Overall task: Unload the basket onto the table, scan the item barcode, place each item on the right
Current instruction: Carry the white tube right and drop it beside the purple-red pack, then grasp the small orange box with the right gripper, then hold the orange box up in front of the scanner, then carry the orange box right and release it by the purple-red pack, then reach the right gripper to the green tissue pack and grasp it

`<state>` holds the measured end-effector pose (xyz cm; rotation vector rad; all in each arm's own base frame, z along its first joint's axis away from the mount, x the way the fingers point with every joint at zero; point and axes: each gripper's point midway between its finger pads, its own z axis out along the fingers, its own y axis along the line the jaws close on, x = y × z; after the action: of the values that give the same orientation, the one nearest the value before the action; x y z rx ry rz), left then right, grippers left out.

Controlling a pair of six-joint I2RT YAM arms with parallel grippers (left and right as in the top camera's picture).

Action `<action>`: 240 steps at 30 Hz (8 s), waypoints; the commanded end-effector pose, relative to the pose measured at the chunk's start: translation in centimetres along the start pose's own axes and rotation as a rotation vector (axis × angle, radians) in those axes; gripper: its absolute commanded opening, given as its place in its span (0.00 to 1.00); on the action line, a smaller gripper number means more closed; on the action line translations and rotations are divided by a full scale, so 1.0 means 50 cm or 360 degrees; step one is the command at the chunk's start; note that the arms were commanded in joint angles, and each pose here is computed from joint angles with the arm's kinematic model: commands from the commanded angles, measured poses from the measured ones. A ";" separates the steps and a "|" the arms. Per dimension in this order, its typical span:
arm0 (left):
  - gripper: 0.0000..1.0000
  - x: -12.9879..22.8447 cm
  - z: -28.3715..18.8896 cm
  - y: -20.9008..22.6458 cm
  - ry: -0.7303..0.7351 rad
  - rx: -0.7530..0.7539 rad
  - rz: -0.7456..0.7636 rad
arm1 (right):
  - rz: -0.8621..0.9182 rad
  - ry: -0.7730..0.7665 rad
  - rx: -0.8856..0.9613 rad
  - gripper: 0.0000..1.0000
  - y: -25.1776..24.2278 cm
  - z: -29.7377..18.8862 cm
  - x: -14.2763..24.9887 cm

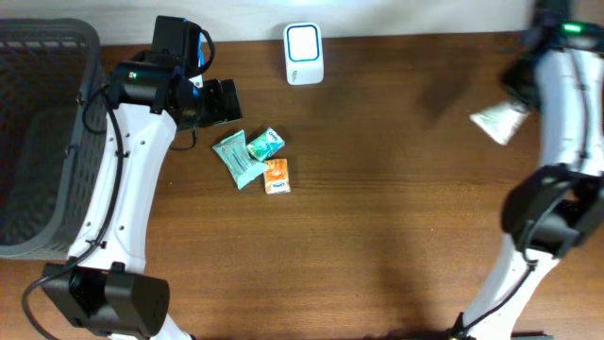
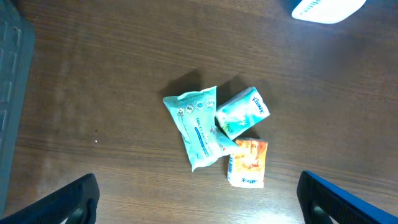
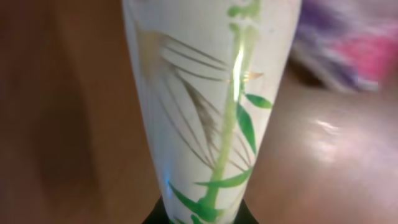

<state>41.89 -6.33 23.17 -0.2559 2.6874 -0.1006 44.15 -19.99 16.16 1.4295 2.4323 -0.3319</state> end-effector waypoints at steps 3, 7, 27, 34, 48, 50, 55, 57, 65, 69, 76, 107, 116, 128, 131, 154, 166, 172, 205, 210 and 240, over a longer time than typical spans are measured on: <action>0.99 -0.003 -0.001 0.003 -0.0007 -0.0011 0.0004 | 0.0638 0.0146 0.0346 0.04 -0.278 0.079 -0.056; 1.00 -0.003 -0.001 0.003 -0.0007 -0.0011 0.0004 | 0.0789 0.0243 0.0470 0.04 -0.393 0.147 -0.043; 0.99 -0.003 -0.001 0.003 -0.0007 -0.0011 0.0004 | 0.0164 0.0208 -0.0197 0.17 -0.220 0.277 -0.045; 0.99 -0.003 -0.001 0.003 -0.0007 -0.0011 0.0004 | 0.0243 0.0071 -0.0237 0.29 -0.241 0.157 -0.113; 0.99 -0.003 -0.001 0.003 -0.0007 -0.0011 0.0004 | -0.1104 0.0516 -0.1344 0.99 0.221 -0.179 0.303; 0.99 -0.003 -0.001 0.003 -0.0007 -0.0011 0.0004 | -0.1336 0.0551 -0.1314 0.99 0.280 -0.178 0.417; 0.99 -0.003 -0.001 0.003 -0.0007 -0.0011 0.0004 | -0.1870 0.0617 -0.1401 0.99 0.412 -0.181 0.729; 0.99 -0.003 -0.001 0.003 -0.0007 -0.0011 0.0004 | -0.1860 0.0673 -0.1375 0.99 0.426 -0.174 0.790; 0.99 -0.003 -0.001 0.003 -0.0007 -0.0011 0.0004 | -0.1794 0.0897 -0.1267 0.68 0.436 -0.122 0.952; 0.99 -0.003 -0.001 0.003 -0.0007 -0.0011 0.0004 | -0.1746 0.0931 -0.1236 0.56 0.437 -0.103 0.973; 0.99 -0.003 -0.001 0.003 -0.0007 -0.0011 0.0004 | -0.1721 0.1010 -0.1135 0.20 0.419 -0.056 0.993; 0.99 -0.003 -0.001 0.003 -0.0007 -0.0011 0.0004 | -0.1893 0.0591 -0.3332 0.04 0.460 -0.527 0.513; 0.99 -0.003 -0.001 0.003 -0.0007 -0.0011 0.0004 | -0.1695 0.0680 -0.2926 0.04 0.516 -0.484 0.534; 0.99 -0.003 -0.001 0.003 -0.0007 -0.0011 0.0004 | -0.1897 -0.0975 -0.0512 0.04 0.580 -0.204 0.422; 0.99 -0.003 -0.001 0.003 -0.0007 -0.0011 0.0004 | -0.2007 -0.1220 -0.0589 0.04 0.655 -0.214 0.425; 0.99 -0.003 -0.001 0.003 -0.0007 -0.0011 0.0004 | -0.1428 -0.1691 -0.0127 0.04 0.641 -0.256 0.284; 0.99 -0.003 -0.001 0.003 -0.0007 -0.0011 0.0004 | -0.1383 -0.0717 0.0716 0.04 0.199 0.070 -0.004; 0.99 -0.003 -0.001 0.003 -0.0007 -0.0011 0.0004 | -0.1320 -0.0322 0.0521 0.33 0.084 0.165 -0.032; 0.99 -0.003 -0.001 0.003 -0.0007 -0.0011 0.0004 | -0.1933 0.0271 -0.1607 0.73 0.612 -0.144 0.887; 0.99 -0.003 -0.001 0.003 -0.0007 -0.0011 0.0004 | -0.1973 0.0390 -0.1489 0.36 0.580 -0.105 0.918; 0.99 -0.003 -0.001 0.003 -0.0007 -0.0011 0.0004 | -0.1962 0.0314 -0.0921 0.13 0.478 -0.058 0.803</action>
<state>41.85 -6.32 23.15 -0.2560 2.6893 -0.1000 45.51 31.12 1.72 -0.4744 2.8328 0.5602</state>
